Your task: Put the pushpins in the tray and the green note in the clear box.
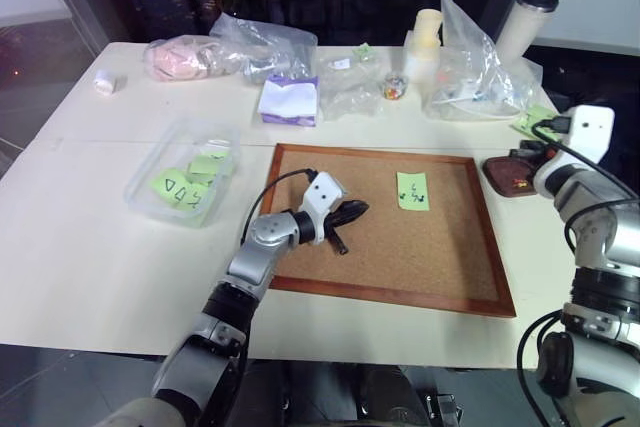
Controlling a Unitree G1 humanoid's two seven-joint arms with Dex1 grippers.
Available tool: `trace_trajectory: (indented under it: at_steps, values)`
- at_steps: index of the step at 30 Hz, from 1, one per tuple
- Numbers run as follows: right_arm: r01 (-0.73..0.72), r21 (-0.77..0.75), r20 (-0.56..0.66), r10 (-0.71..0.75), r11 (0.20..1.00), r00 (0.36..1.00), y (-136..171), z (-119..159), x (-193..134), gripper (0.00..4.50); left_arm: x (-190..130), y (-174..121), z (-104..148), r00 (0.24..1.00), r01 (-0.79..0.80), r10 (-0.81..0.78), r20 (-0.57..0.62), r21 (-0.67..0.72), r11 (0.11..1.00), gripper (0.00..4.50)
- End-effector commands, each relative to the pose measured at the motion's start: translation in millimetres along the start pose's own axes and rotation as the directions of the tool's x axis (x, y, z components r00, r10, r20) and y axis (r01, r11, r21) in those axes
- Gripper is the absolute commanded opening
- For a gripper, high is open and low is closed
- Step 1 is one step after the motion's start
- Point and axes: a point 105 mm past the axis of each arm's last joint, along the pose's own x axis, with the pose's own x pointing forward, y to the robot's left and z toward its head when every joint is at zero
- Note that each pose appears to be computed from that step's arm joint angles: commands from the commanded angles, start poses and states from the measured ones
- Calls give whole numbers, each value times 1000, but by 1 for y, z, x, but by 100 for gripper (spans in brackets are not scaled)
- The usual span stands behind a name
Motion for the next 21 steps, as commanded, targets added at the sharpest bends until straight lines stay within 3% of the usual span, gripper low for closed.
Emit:
trace_trajectory:
  at_steps: [1, 6, 9, 16, 21]
  values:
    - [35, 55, 33, -37, 998, 999, -11, 3, 6, 3, -1, 0, -16, 998, -8, 7, -56, -18, 1000, 0]
    - [31, 69, -5, -31, 997, 1000, -11, -15, 18, 3, -2, 1, -15, 998, -13, 12, -55, -14, 1000, 0]
    - [18, 77, -9, -17, 997, 1000, -8, -19, 22, 92, -3, 3, -16, 998, -19, 18, -58, -13, 1000, 0]
    - [-2, 81, 9, 2, 997, 1000, -5, -16, 21, 445, -5, 2, -17, 998, -23, 23, -58, -11, 1000, 0]
    - [-41, 74, 21, 39, 996, 999, 1, -11, 17, 445, -4, 2, -16, 998, -22, 22, -56, -11, 1000, 0]
